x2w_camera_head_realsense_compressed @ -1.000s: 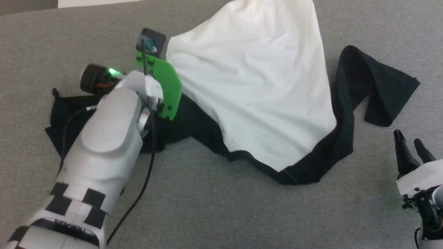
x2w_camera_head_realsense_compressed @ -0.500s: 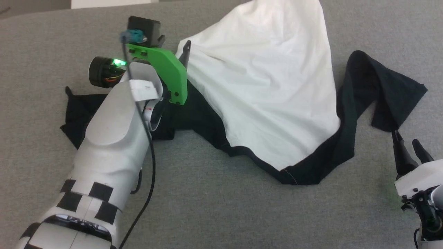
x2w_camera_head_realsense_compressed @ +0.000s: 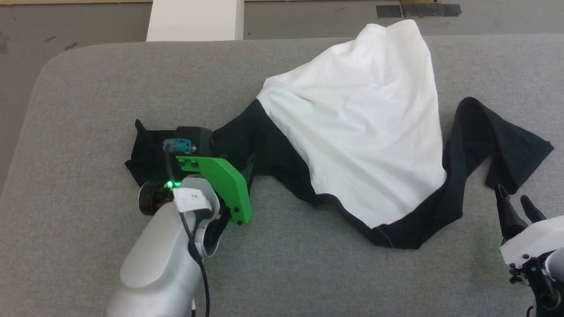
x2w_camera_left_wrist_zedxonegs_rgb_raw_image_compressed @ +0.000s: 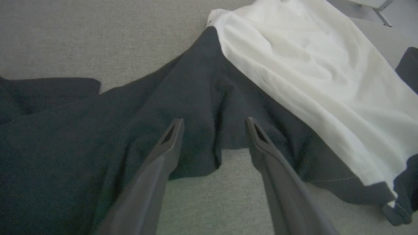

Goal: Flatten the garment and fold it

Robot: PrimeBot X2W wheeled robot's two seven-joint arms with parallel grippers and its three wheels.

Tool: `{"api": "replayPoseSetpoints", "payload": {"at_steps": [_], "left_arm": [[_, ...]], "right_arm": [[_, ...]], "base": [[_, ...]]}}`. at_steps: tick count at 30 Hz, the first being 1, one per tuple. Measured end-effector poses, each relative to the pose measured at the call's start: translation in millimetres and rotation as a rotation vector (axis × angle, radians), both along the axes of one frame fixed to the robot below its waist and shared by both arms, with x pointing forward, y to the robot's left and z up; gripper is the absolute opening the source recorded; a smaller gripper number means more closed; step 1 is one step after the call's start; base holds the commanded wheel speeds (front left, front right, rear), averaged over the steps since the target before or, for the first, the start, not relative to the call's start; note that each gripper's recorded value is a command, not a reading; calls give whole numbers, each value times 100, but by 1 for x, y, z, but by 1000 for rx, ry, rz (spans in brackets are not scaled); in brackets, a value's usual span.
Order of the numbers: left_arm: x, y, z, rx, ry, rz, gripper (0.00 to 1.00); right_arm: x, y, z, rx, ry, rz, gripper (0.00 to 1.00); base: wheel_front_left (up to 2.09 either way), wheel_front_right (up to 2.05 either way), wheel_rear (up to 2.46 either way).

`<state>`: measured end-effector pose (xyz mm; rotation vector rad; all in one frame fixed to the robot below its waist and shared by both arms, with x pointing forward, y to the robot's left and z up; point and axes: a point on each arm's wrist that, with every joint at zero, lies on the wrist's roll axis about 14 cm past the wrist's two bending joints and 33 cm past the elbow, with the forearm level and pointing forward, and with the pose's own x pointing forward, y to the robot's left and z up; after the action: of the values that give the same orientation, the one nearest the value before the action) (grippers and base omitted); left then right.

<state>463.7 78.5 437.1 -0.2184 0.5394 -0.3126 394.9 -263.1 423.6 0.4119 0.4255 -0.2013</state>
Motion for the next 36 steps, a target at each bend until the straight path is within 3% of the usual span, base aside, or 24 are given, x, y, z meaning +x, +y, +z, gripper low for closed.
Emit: {"api": "replayPoseSetpoints", "payload": {"at_steps": [14,15,16,17,29,36], "left_arm": [[-14,-23,-34,58,158,-104,100],[-14,-24,-36,58,164,-108,64],[-13,-25,-37,58,165,-111,18],[-11,-27,-36,54,156,-111,0],[-1,-19,-12,7,36,-65,0],[-13,-6,-11,-3,20,-18,0]], "right_arm": [[-12,-16,-15,-6,44,-51,100],[-14,-17,-17,-7,47,-57,100],[-15,-19,-18,-7,52,-61,100],[-16,-20,-19,-8,56,-65,100],[-12,-16,-16,-37,49,-43,100],[1,15,-7,-99,94,105,100]], "base": [[0,0,0],[0,0,0],[0,0,0],[0,0,0],[0,0,0],[0,0,0]]}}
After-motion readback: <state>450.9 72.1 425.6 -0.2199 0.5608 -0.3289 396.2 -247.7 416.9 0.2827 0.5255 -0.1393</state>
